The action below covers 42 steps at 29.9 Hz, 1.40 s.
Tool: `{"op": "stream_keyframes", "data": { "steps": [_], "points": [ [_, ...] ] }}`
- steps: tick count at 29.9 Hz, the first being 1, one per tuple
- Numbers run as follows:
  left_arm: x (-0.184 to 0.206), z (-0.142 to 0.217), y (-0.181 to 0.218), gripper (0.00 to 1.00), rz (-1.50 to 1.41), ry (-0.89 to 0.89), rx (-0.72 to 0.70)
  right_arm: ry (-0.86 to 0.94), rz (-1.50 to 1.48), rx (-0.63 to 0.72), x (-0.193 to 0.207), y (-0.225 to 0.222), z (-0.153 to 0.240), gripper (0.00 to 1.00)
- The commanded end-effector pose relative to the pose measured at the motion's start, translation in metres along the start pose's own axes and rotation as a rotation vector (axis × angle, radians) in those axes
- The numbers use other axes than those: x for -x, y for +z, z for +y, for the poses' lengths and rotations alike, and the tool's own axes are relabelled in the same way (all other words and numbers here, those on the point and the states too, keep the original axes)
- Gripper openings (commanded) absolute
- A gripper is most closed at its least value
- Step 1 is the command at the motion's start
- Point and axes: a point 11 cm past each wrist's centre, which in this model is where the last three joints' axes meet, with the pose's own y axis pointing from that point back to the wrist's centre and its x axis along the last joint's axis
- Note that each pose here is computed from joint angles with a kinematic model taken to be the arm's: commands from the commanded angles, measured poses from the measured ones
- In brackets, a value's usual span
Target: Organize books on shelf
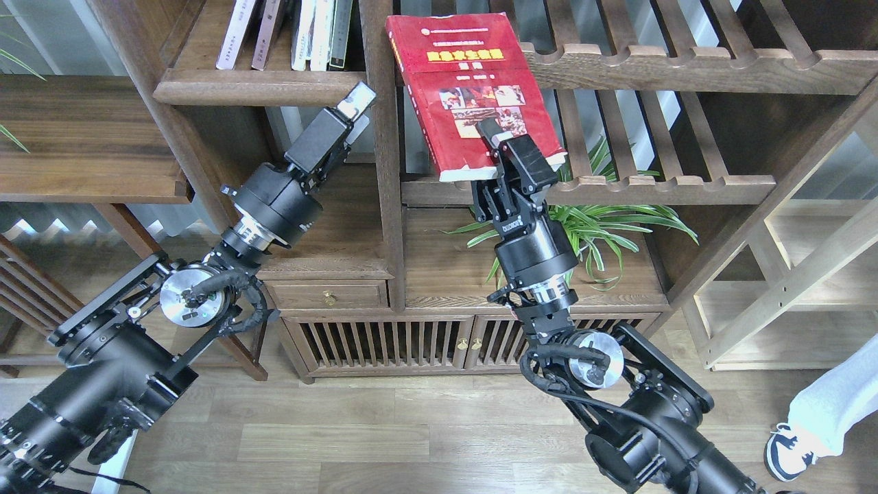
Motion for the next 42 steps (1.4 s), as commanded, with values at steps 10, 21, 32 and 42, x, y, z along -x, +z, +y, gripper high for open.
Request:
{"op": "stream_keyframes", "data": {
  "steps": [10,21,32,42],
  "points": [
    [-0.007,0.008,-0.014,0.96,0.076,0.022,-0.056,0.029,-0.013,0.062,-0.008,0.021,0.007,0.04],
    [0.000,0.007,-0.005,0.94,0.159,0.001,-0.021,0.059,0.004,0.110,-0.017,0.034,0.020,0.04],
    [0.002,0.020,-0.010,0.94,0.165,0.009,-0.083,0.078,0.000,0.121,-0.022,0.039,0.026,0.04],
    [-0.001,0.024,-0.009,0.90,0.177,0.017,-0.093,0.073,0.015,0.145,-0.022,0.043,0.026,0.04]
  ]
}}
